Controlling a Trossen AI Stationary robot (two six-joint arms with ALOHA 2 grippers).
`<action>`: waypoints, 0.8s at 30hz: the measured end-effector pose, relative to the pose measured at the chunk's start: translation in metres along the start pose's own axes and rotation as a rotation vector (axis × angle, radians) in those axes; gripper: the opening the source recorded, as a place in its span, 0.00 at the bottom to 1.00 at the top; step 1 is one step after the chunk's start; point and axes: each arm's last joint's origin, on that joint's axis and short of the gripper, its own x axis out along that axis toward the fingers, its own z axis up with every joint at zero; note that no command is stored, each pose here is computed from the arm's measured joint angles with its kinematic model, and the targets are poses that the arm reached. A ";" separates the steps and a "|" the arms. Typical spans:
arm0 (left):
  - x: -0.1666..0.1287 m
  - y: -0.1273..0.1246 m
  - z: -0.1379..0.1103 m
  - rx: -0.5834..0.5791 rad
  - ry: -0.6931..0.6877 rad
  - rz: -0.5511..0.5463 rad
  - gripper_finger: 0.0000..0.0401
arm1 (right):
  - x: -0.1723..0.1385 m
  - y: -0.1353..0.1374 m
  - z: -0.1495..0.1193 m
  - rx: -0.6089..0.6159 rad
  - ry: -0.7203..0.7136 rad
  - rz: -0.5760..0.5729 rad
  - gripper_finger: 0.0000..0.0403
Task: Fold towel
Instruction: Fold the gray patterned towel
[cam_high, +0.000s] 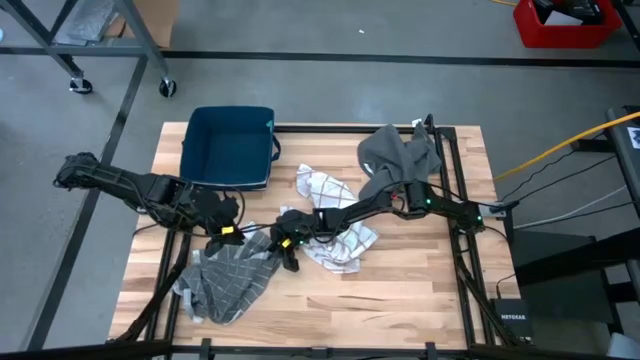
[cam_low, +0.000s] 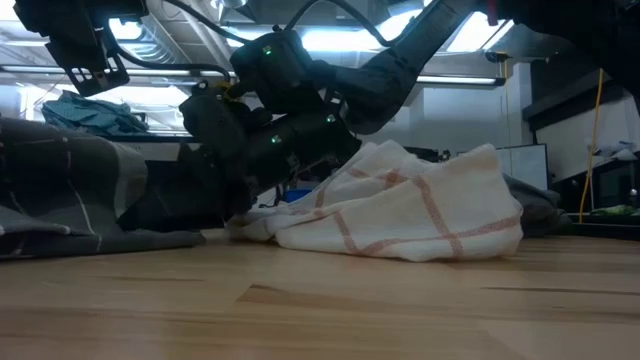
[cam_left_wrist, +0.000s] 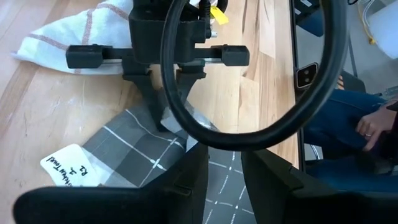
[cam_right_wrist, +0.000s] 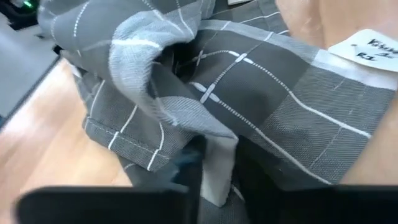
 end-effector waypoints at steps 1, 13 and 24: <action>0.000 0.000 0.000 0.000 0.000 0.000 0.22 | 0.000 0.000 0.000 0.010 0.002 0.011 0.12; 0.000 0.000 0.000 0.000 -0.002 0.002 0.22 | -0.013 0.013 0.021 0.142 -0.007 0.130 0.02; 0.000 0.000 0.000 0.014 -0.006 0.005 0.22 | -0.086 0.046 0.076 0.060 0.137 -0.010 0.01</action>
